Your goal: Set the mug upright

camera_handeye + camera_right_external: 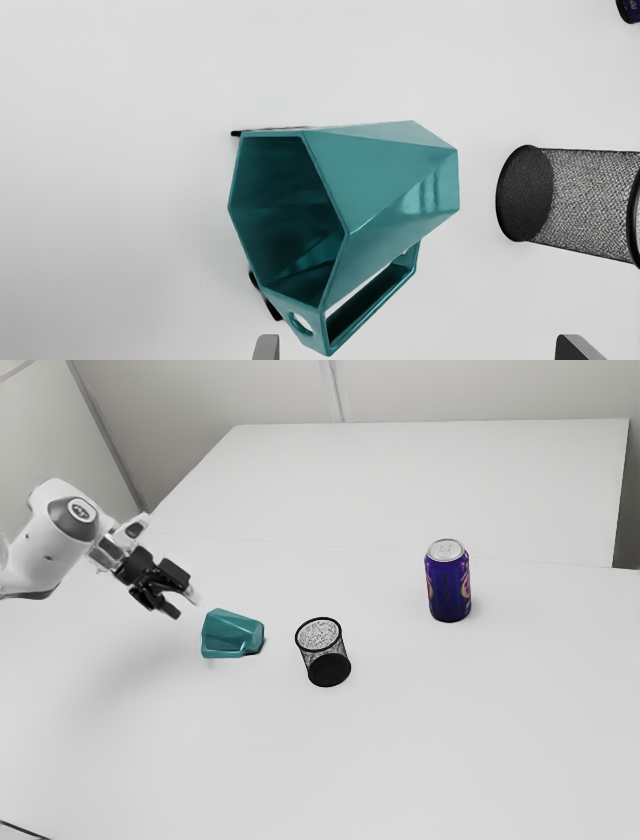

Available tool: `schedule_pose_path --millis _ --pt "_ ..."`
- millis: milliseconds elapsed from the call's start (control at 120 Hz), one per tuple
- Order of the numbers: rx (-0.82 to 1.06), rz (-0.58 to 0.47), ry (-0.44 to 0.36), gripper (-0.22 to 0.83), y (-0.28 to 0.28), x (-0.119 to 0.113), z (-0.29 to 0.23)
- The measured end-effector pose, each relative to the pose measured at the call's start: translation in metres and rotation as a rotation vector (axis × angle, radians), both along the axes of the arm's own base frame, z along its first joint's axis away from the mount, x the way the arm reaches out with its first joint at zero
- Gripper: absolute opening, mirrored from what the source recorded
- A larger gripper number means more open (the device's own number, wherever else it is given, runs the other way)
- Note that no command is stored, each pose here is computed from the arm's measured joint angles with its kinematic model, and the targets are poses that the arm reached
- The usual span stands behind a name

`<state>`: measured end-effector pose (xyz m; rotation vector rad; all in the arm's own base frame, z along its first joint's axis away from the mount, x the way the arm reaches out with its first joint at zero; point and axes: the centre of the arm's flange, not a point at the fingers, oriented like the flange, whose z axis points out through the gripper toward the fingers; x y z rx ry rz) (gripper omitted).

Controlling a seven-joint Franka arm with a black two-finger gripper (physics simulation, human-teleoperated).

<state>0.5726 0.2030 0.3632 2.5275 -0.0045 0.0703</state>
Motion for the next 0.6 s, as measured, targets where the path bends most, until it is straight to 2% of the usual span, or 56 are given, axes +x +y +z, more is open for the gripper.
schedule_pose_path --millis 233,600 --pt "-0.102 -0.038 -0.092 0.62 0.020 0.013 -0.041" --pt "-0.289 -0.133 -0.184 0.62 0.014 0.008 -0.071"
